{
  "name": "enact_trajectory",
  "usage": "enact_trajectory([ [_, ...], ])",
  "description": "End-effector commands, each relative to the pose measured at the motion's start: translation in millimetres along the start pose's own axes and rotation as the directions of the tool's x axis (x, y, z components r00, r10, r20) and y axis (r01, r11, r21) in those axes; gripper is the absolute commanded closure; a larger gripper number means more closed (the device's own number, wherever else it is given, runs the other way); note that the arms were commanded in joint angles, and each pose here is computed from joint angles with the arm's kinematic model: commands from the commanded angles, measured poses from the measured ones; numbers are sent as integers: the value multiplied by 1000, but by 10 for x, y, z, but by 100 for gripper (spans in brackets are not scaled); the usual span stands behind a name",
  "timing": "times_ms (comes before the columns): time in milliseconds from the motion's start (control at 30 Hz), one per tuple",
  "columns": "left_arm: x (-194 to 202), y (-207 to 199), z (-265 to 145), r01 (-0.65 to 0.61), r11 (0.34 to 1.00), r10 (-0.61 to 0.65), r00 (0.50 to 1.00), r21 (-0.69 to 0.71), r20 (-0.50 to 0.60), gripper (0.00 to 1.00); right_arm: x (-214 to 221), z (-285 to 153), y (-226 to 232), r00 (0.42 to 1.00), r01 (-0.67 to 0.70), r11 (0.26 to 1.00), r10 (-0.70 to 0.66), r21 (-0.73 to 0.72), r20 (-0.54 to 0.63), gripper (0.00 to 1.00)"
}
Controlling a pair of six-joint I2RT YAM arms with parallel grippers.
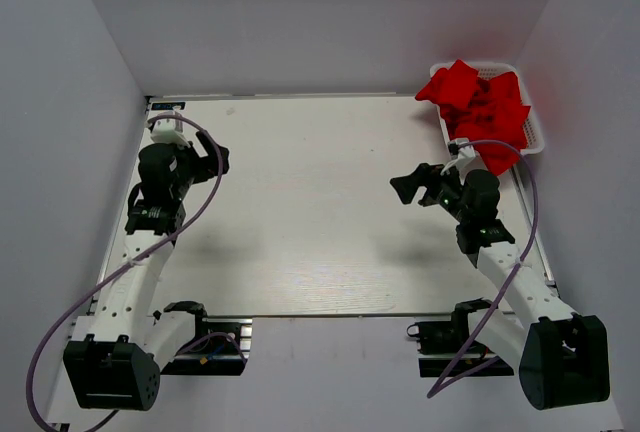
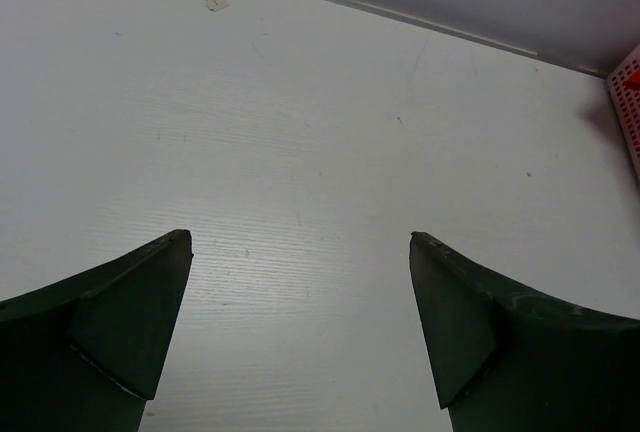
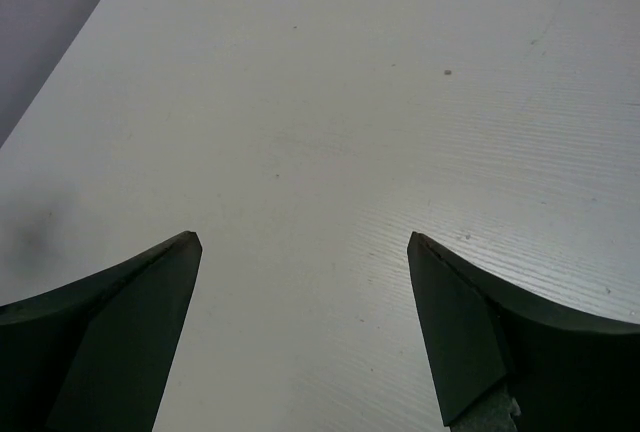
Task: Fold and stack the t-shirts
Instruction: Grab crumpled tshirt from bin with the right arm
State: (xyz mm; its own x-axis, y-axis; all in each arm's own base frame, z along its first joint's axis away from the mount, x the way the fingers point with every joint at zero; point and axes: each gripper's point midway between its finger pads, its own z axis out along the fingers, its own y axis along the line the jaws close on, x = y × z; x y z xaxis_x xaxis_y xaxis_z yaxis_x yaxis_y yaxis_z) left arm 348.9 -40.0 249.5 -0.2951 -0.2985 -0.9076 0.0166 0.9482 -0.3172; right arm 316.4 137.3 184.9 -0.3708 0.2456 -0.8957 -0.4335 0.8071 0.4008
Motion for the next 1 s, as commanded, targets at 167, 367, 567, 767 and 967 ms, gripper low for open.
enact_trajectory([
  [167, 44, -134, -1, 3, 996, 0, 999, 85, -32, 0, -454, 40, -25, 988, 128, 990, -132, 51, 85, 10],
  [367, 63, -115, 75, -7, 996, 9, 1000, 86, -24, 0, -799, 131, -736, 996, 69, 888, -84, 454, 13, 10],
  [567, 93, -61, 122, -18, 997, 19, 1000, 68, -12, 0, -1358, 272, -1210, 998, 23, 748, -51, 663, 22, 10],
  [767, 176, -30, 234, -48, 996, 51, 998, 70, -45, 0, -1529, 784, -1741, 999, 41, 685, -3, 727, -53, 10],
  [967, 215, -23, 356, -56, 995, 61, 996, 79, -57, 0, -1704, 1256, -2312, 994, 62, 632, 31, 772, -106, 10],
])
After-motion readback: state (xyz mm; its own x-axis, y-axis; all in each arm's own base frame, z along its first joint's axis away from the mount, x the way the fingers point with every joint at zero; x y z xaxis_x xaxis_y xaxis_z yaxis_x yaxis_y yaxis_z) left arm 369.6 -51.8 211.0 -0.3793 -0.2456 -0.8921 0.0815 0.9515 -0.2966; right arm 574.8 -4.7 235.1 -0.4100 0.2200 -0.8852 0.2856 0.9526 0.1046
